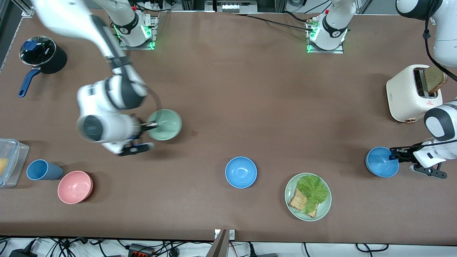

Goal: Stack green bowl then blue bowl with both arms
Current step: 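Slide the green bowl with the right gripper while the left gripper grasps the blue bowl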

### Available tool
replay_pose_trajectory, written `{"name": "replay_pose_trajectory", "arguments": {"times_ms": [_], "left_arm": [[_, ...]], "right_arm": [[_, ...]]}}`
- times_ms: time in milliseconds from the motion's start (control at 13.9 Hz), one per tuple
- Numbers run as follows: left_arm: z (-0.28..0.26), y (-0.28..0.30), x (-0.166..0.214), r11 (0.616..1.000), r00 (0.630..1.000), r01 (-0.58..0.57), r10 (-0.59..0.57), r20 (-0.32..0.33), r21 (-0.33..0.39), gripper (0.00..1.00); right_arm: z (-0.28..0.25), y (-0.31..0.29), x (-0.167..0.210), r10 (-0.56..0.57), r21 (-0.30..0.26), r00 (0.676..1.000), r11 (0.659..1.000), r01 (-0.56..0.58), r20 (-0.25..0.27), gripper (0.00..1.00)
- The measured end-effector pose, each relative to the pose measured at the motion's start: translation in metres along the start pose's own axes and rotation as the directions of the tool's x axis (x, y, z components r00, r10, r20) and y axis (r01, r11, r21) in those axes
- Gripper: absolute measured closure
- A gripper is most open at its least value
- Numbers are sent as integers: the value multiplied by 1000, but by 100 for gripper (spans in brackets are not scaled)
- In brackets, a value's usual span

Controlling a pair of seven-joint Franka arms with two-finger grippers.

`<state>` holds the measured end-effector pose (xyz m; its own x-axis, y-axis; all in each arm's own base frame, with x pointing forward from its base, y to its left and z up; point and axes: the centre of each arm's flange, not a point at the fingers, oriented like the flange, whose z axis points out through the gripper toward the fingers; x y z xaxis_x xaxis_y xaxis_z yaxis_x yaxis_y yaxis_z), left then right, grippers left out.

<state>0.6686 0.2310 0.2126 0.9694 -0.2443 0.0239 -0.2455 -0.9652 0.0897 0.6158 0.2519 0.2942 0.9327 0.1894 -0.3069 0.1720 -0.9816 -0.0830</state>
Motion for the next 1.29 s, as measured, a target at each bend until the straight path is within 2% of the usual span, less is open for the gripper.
{"name": "replay_pose_trajectory", "arguments": {"times_ms": [144, 215, 359, 503, 718, 934, 1077, 1293], "left_arm": [[0, 3, 2, 1000, 1000, -15, 15, -2, -3, 87], [0, 4, 3, 999, 999, -34, 34, -3, -3, 93], [0, 4, 3, 997, 997, -76, 76, -4, -3, 95], [0, 7, 3, 995, 995, -99, 99, 7, -17, 96], [-1, 27, 6, 987, 988, -132, 139, 65, -94, 96], [-41, 44, 14, 977, 980, -171, 183, 83, -127, 96], [-78, 67, 15, 967, 970, -196, 216, 110, -165, 96], [-110, 105, 22, 959, 971, -181, 210, 118, -219, 96]], "right_arm": [[26, -79, 1, 26, -17, 999, 1000, -26, -20, 95], [40, -112, 1, 39, -17, 998, 999, -39, -39, 95], [69, -163, 0, 63, 6, 995, 998, -63, -77, 95], [91, -187, 2, 110, 71, 990, 992, -104, -91, 95], [106, -201, 5, 159, 162, 985, 976, -146, -71, 95], [113, -210, 3, 176, 174, 982, 971, -163, -63, 95], [110, -210, 5, 203, 178, 977, 966, -190, -63, 80], [74, -207, 7, 233, 187, 969, 959, -215, -77, 48]]}}
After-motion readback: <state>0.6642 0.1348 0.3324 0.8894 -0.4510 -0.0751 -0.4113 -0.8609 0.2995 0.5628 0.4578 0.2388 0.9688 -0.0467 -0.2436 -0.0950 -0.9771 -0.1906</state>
